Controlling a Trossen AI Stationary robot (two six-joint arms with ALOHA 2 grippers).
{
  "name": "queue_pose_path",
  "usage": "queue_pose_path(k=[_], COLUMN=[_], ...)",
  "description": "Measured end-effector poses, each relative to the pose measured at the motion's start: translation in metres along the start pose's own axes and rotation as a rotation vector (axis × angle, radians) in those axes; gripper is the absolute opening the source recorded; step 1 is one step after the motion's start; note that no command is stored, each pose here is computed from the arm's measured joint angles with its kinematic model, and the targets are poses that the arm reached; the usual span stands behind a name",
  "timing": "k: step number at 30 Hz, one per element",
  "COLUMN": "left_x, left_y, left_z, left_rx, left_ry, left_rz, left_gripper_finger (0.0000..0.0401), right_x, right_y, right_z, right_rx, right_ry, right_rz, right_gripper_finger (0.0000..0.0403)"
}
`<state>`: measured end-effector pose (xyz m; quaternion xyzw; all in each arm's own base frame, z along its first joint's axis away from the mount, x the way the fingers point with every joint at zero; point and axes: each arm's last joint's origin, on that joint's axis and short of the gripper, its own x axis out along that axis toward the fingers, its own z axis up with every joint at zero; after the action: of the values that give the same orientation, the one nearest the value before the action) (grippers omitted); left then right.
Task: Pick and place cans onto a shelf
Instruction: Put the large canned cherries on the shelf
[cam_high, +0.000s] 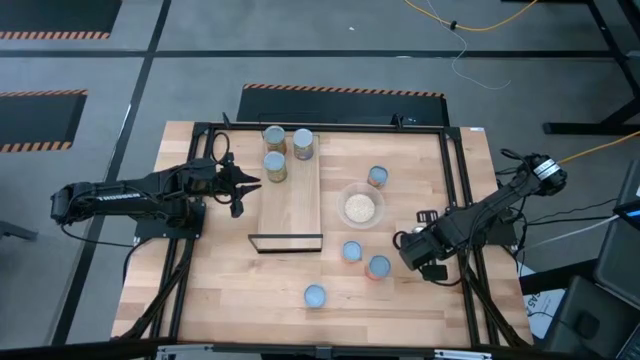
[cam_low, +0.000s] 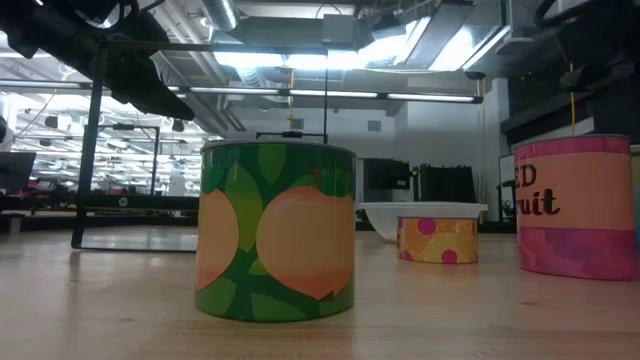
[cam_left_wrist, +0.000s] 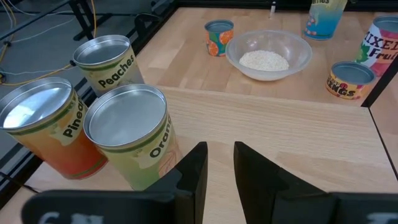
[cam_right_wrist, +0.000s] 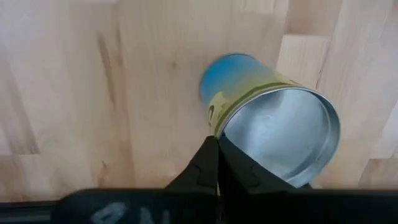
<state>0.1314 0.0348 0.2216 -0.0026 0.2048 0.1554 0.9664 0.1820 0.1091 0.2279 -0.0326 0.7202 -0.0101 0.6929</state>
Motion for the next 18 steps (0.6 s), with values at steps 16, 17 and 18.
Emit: queue_pose_path(k=[16,17,18], left_x=[0.000,0.000,0.000], left_y=[0.000,0.000,0.000], left_z=[0.000,0.000,0.000], left_rx=[0.000,0.000,0.000], left_ry=[0.001,0.000,0.000], left_rz=[0.000,0.000,0.000], left_gripper_finger=[0.0071,0.0071,0.0071], right_x=[-0.050,-0.054,-0.057], right_y=[-0.018,-0.020,-0.023], right_z=[0.019,0.022,0.024], right_rx=[0.055,0.048,0.042], right_ry=[-0.092,-0.107,-0.123], right_rz=[0.048,0.051,0.052], right_gripper_finger=[0.0001,0.0001,0.0001])
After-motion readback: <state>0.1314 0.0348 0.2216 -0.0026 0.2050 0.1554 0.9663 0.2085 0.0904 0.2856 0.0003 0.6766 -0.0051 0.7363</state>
